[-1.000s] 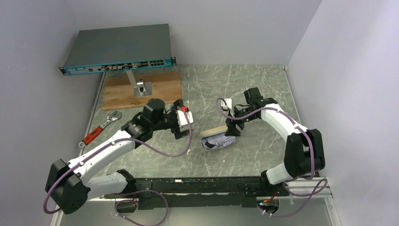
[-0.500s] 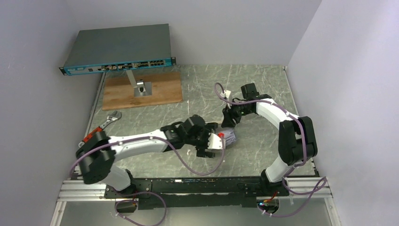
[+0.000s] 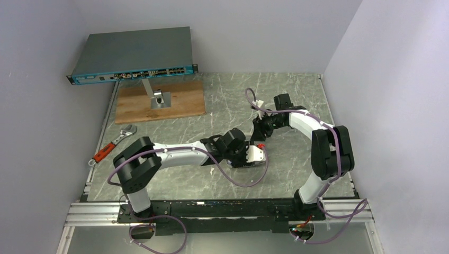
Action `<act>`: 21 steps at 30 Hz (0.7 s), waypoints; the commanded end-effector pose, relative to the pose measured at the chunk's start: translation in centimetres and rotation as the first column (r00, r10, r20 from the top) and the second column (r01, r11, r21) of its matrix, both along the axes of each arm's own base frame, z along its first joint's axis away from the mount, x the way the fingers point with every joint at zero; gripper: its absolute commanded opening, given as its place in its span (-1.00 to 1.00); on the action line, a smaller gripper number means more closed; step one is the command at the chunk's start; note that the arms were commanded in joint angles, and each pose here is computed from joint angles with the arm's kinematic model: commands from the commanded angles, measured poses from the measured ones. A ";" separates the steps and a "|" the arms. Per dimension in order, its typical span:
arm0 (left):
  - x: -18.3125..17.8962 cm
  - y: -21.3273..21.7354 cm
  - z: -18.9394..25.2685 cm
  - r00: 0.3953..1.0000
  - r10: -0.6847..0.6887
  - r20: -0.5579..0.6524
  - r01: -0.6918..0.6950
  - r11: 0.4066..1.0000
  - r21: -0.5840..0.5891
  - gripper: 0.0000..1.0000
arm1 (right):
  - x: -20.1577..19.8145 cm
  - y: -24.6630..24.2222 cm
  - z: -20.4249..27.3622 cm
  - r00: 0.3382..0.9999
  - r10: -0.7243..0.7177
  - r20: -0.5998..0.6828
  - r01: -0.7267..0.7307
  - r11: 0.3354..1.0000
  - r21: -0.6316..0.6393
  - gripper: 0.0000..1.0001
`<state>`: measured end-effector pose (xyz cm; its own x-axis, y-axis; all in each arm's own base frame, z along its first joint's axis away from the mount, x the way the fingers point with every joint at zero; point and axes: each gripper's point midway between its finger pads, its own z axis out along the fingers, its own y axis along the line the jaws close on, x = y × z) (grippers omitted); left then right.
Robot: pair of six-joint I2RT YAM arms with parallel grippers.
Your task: Open the umbrella
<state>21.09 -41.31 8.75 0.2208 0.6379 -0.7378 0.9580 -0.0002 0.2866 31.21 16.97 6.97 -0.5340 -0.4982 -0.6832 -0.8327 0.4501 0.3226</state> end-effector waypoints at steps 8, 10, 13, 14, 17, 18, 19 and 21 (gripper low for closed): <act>1.8 0.7 -3.7 0.997 0.074 0.015 -0.075 0.988 0.137 0.21 | 0.0 0.0 -0.5 0.998 -0.041 -0.037 0.042 0.999 0.031 -0.17; 1.9 0.7 -3.4 0.998 0.066 0.025 -0.069 0.989 0.131 0.02 | 0.0 -0.3 -0.8 0.998 -0.054 -0.029 0.055 0.998 0.016 -0.30; 1.9 0.4 -2.3 0.998 0.053 0.037 -0.057 0.992 0.112 -0.34 | 0.2 -0.6 -0.8 0.998 -0.070 0.002 0.070 0.998 0.000 -0.47; 1.9 0.4 -1.9 0.998 0.049 0.042 -0.054 0.993 0.104 -0.47 | 0.3 -0.7 -0.7 0.997 -0.072 0.012 0.072 0.997 -0.004 -0.52; 2.0 0.2 -1.3 0.998 0.038 0.059 -0.043 0.995 0.094 -0.74 | 0.2 -0.7 -0.5 0.997 -0.070 0.030 0.070 0.998 -0.002 -0.64; 2.1 0.3 -1.3 0.997 0.037 0.064 -0.043 0.994 0.097 -0.83 | 0.2 -0.7 -0.4 0.997 -0.069 0.030 0.069 0.998 0.001 -0.67; 2.2 0.4 -1.3 0.997 0.037 0.066 -0.044 0.994 0.100 -0.90 | 0.2 -0.6 -0.3 0.997 -0.067 0.030 0.067 0.998 0.003 -0.72; 2.6 0.6 -1.7 0.996 0.046 0.073 -0.054 0.993 0.109 -1.00 | 0.1 -0.6 -0.3 0.997 -0.067 0.024 0.067 0.998 0.009 -0.75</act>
